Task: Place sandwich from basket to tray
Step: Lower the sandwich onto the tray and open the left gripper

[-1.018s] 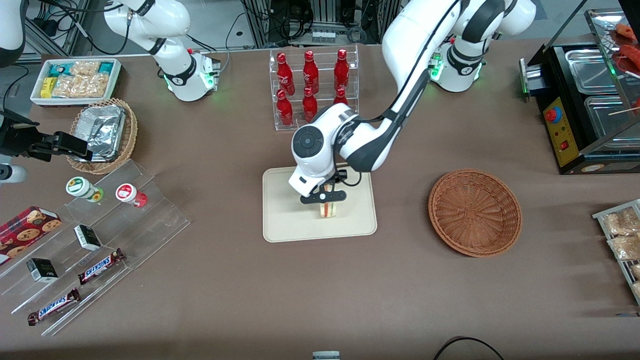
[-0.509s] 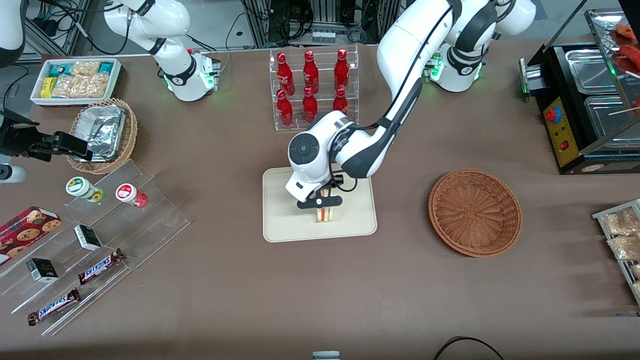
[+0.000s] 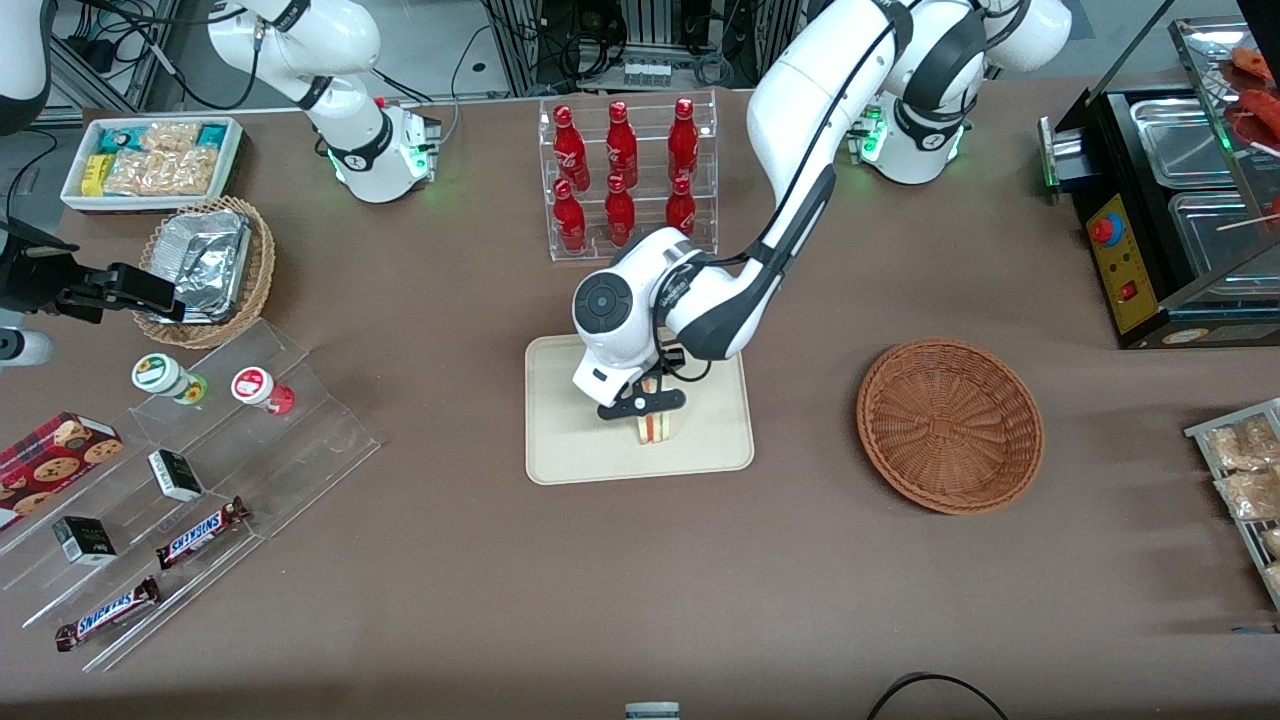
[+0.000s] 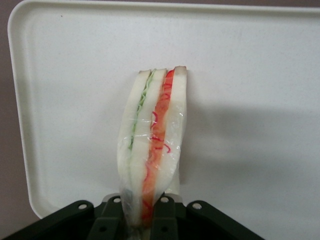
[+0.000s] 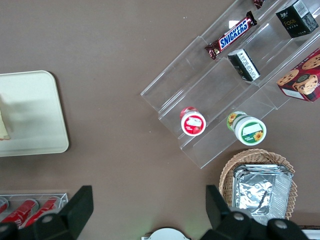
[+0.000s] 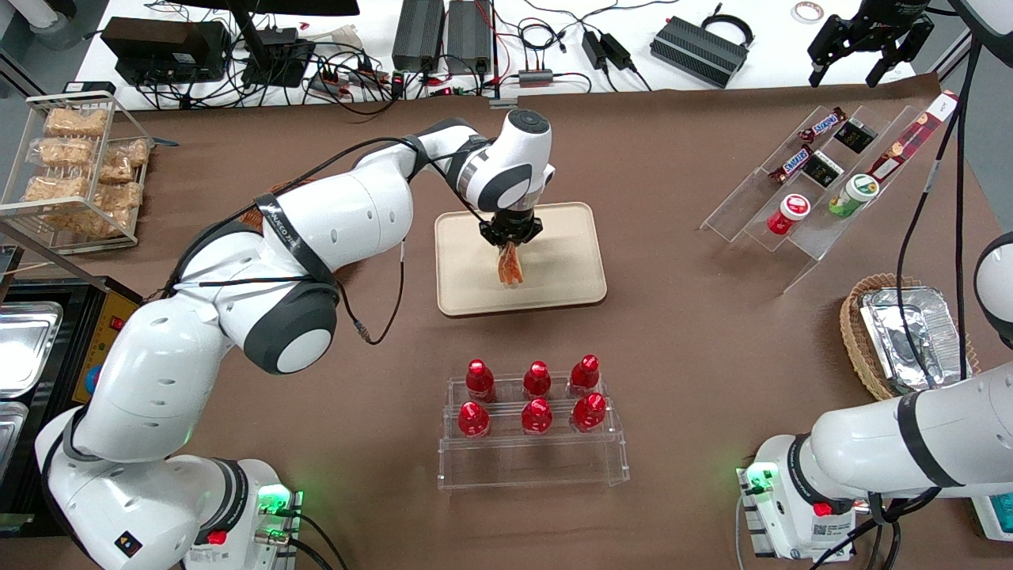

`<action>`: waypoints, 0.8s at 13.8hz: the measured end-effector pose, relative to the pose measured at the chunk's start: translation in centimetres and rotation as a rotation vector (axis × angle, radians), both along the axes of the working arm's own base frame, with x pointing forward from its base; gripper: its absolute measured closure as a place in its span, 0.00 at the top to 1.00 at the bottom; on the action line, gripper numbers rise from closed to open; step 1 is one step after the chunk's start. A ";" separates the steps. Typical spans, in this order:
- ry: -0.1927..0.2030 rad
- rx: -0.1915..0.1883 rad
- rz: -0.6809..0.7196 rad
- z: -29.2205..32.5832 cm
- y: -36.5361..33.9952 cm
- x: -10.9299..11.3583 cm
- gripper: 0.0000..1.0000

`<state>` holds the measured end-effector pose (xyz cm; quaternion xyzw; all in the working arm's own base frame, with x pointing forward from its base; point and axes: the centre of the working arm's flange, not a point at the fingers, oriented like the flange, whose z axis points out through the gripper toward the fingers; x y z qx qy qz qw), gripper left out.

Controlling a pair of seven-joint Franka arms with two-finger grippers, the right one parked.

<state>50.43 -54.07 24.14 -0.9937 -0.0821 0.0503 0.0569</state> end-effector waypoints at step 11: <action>-0.003 0.004 0.014 -0.2 0.0 0.1 0.73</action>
